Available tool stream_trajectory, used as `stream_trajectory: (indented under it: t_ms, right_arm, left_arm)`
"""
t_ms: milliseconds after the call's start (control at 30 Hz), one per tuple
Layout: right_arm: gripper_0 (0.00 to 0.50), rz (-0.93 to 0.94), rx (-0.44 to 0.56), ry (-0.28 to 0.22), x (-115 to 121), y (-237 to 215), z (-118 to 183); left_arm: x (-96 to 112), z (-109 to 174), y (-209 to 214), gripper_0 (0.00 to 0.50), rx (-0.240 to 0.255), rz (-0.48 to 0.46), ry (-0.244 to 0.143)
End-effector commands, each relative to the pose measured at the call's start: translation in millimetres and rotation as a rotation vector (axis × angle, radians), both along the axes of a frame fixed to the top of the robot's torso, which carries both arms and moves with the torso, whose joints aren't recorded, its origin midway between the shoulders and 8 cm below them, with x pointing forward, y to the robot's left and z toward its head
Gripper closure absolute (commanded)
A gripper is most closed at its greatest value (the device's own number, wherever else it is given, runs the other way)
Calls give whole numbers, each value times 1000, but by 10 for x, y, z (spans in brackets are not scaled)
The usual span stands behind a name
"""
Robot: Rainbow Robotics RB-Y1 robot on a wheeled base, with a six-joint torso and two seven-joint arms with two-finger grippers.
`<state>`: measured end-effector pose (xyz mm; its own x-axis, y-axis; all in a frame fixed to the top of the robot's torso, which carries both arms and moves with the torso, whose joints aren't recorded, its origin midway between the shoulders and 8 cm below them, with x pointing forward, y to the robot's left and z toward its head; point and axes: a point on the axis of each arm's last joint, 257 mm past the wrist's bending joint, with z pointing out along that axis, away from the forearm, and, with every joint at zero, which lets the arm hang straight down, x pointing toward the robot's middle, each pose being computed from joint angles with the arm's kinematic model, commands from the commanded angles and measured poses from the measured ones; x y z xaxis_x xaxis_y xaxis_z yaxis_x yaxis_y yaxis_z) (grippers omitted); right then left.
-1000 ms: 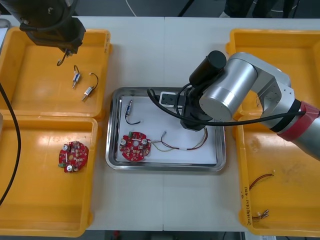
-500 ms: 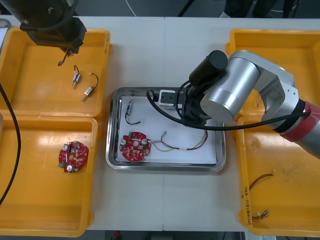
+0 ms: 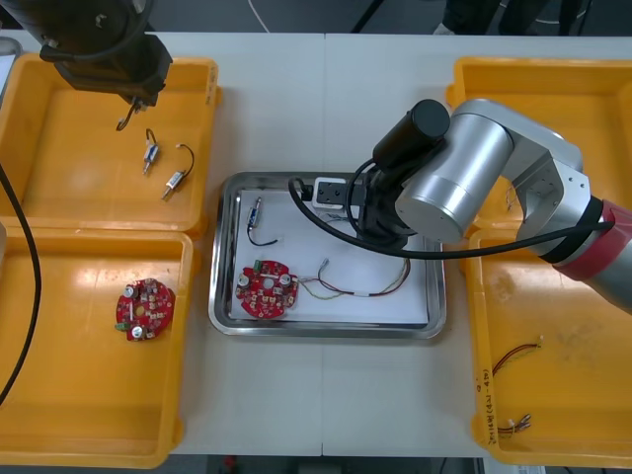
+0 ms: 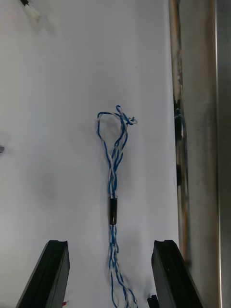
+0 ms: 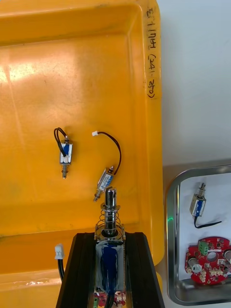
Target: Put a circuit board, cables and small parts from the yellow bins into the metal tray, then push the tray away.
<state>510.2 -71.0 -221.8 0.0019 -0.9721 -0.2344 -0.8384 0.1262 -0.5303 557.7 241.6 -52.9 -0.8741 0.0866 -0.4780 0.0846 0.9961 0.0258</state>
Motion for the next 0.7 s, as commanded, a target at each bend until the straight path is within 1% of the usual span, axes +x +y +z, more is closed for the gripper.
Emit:
stream_trajectory:
  t_ms: [33,200,233,333,400,467,533,600,633,700]
  right_arm:
    - [0,-21,24,31,-131,-17,297]
    - [0,-77,16,68,-259,-142,545]
    - [0,-102,21,82,-296,-188,611]
    - [0,-187,59,129,-407,-283,756]
    - [0,-270,96,146,-477,-388,861]
    - [0,-330,120,142,-520,-495,924]
    - [0,-386,145,139,-555,-598,965]
    - [0,-453,207,121,-545,-656,1046]
    - [0,-472,225,120,-545,-675,1064]
    - [0,-549,293,116,-546,-776,1125]
  left_arm:
    - [-15,62,-107,498,-31,21,-20]
    - [-17,65,-117,498,-35,22,-20]
    - [-17,61,-114,498,-36,24,-19]
    - [-19,58,-151,497,-41,21,-20]
    - [-22,55,-187,497,-47,21,-20]
    - [-29,73,-243,497,-51,15,-25]
    - [-41,60,-283,498,-59,16,-21]
    - [-51,62,-360,498,-65,13,-23]
    - [-53,64,-372,498,-64,13,-25]
    - [-73,48,-478,498,-73,9,-22]
